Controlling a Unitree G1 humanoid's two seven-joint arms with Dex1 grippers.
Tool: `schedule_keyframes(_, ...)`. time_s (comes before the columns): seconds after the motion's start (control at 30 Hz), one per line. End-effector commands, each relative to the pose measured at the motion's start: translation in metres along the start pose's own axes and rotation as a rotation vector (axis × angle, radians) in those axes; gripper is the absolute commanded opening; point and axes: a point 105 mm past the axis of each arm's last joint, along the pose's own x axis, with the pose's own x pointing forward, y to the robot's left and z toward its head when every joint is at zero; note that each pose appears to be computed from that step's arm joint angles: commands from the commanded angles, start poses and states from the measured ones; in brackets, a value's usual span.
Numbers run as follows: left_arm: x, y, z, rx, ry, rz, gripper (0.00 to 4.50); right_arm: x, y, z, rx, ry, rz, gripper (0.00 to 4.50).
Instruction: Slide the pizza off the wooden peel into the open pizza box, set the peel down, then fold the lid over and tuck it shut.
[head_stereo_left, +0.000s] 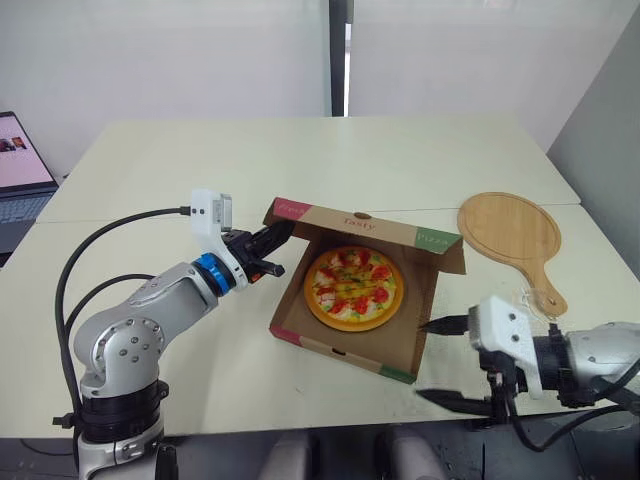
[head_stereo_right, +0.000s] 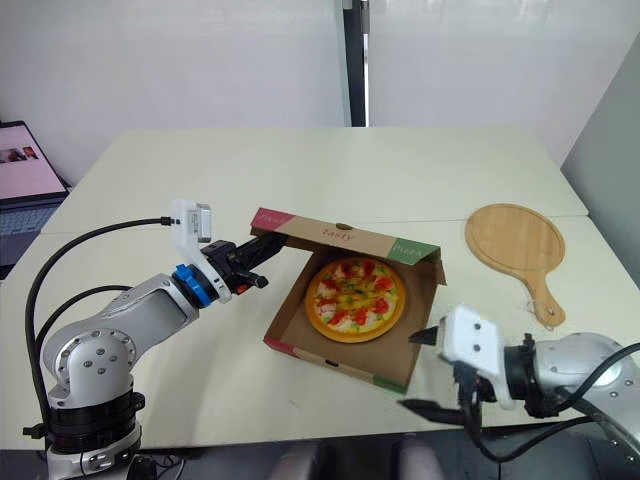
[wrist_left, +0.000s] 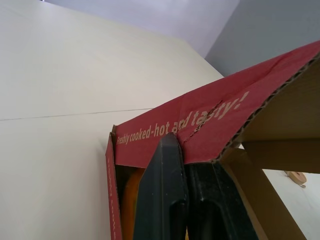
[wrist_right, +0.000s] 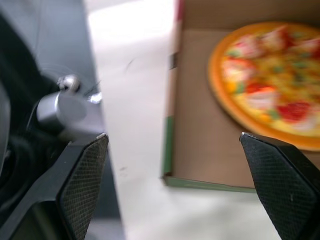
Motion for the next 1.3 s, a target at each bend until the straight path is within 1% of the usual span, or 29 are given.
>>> schedule_keyframes(0.03,-0.002,-0.002,0.008,0.037,-0.026,-0.005,0.0,0.015,0.002,-0.001,-0.046,0.033,-0.004,4.31)
schedule_keyframes(0.13,-0.002,-0.003,0.008,0.038,-0.027,-0.006,0.0,0.027,-0.002,-0.01,-0.056,0.076,-0.019,4.31)
schedule_keyframes(0.23,-0.001,-0.003,0.008,0.039,-0.029,-0.008,0.0,0.036,-0.003,-0.014,-0.059,0.093,-0.018,3.67)
schedule_keyframes(0.27,-0.001,-0.004,0.008,0.039,-0.03,-0.008,0.0,0.039,-0.004,-0.016,-0.06,0.104,-0.024,3.38)
schedule_keyframes(0.4,-0.001,-0.004,0.008,0.04,-0.033,-0.008,0.0,0.045,-0.016,-0.019,-0.066,0.126,-0.068,1.88)
schedule_keyframes(0.43,-0.001,-0.004,0.009,0.04,-0.034,-0.008,0.0,0.045,-0.02,-0.019,-0.069,0.127,-0.08,1.58)
schedule_keyframes(0.5,0.001,-0.005,0.01,0.04,-0.039,-0.009,0.0,0.042,-0.029,-0.017,-0.075,0.131,-0.106,0.77)
schedule_keyframes(0.57,0.004,-0.005,0.012,0.039,-0.045,-0.011,0.0,0.037,-0.039,-0.018,-0.089,0.136,-0.121,0.08)
schedule_keyframes(0.7,0.009,-0.005,0.013,0.041,-0.05,-0.012,0.0,0.032,-0.051,-0.02,-0.116,0.141,-0.123,0.04)
schedule_keyframes(0.9,0.018,-0.001,0.018,0.054,-0.068,-0.005,0.0,0.016,-0.089,-0.023,-0.18,0.168,-0.152,0.04)
schedule_keyframes(1.0,0.02,0.0,0.019,0.059,-0.074,-0.004,0.0,0.013,-0.097,-0.025,-0.2,0.183,-0.152,0.04)
schedule_keyframes(1.1,0.021,0.0,0.019,0.061,-0.075,-0.004,0.0,0.012,-0.101,-0.023,-0.179,0.16,-0.158,0.04)
schedule_keyframes(1.13,0.021,0.0,0.019,0.062,-0.075,-0.004,0.0,0.012,-0.101,-0.022,-0.178,0.151,-0.16,0.59)
schedule_keyframes(1.2,0.021,0.001,0.018,0.062,-0.074,-0.002,0.0,0.01,-0.097,-0.018,-0.162,0.126,-0.149,1.12)
schedule_keyframes(1.27,0.021,0.0,0.017,0.061,-0.074,-0.001,0.0,0.008,-0.096,-0.015,-0.137,0.107,-0.153,1.92)
schedule_keyframes(1.3,0.022,0.0,0.016,0.061,-0.073,-0.001,0.0,0.005,-0.096,-0.012,-0.132,0.092,-0.164,2.25)
